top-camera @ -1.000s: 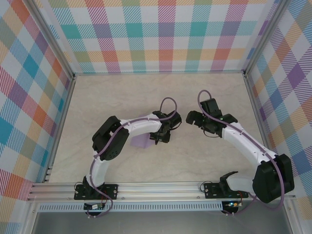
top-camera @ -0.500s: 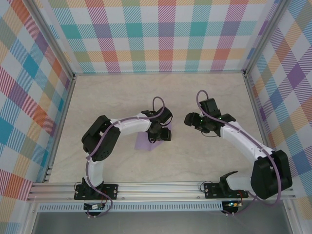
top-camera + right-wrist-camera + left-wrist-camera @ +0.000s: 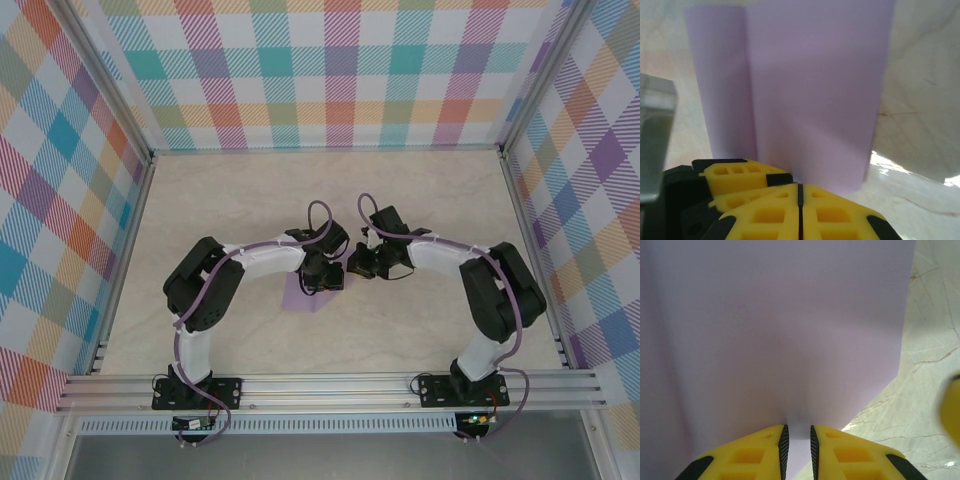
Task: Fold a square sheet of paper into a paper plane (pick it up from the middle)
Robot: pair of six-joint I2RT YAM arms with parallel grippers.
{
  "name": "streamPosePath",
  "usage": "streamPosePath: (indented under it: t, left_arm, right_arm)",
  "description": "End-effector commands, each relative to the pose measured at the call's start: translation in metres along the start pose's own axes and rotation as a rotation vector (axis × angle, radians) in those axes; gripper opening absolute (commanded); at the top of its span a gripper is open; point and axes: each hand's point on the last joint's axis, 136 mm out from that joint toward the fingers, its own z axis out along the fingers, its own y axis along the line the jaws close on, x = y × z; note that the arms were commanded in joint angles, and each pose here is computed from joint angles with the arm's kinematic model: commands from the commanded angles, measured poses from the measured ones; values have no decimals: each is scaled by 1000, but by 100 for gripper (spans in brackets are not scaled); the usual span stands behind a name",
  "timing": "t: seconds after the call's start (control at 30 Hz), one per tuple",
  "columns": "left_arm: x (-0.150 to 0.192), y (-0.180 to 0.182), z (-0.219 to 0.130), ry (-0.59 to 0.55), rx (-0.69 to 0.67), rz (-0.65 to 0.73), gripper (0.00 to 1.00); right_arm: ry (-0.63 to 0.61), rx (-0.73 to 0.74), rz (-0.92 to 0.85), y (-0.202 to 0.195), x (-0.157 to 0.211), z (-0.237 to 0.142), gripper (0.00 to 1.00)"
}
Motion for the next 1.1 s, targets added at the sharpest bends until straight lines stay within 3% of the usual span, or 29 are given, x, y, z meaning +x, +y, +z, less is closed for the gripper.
streamPosePath:
  t: [0.0, 0.17, 0.3, 0.47, 0.53, 0.63, 0.83, 1.07]
  left_arm:
    - [7, 1, -6, 24, 20, -18, 21]
    - [0, -14, -25, -1, 88, -11, 21]
    - [-9, -10, -51, -66, 93, -36, 29]
    - [-17, 34, -79, -162, 4, -159, 57]
    - [-14, 57, -81, -174, -25, -230, 72]
    - [-7, 76, -73, -152, -8, -305, 87]
    - [5, 82, -57, -102, 17, -349, 100]
    - [5, 75, -45, -58, 44, -321, 100]
  right_arm:
    - [13, -34, 10, 8, -6, 7, 7]
    - [52, 7, 30, -6, -3, 22, 6]
    - [62, 61, 37, -19, 0, 25, 6]
    - [64, 111, 35, -30, 3, 25, 6]
    - [65, 118, 35, -32, 3, 25, 6]
    - [67, 121, 35, -33, 3, 26, 6]
    - [73, 120, 36, -33, 4, 27, 6]
    - [73, 121, 36, -33, 3, 28, 6]
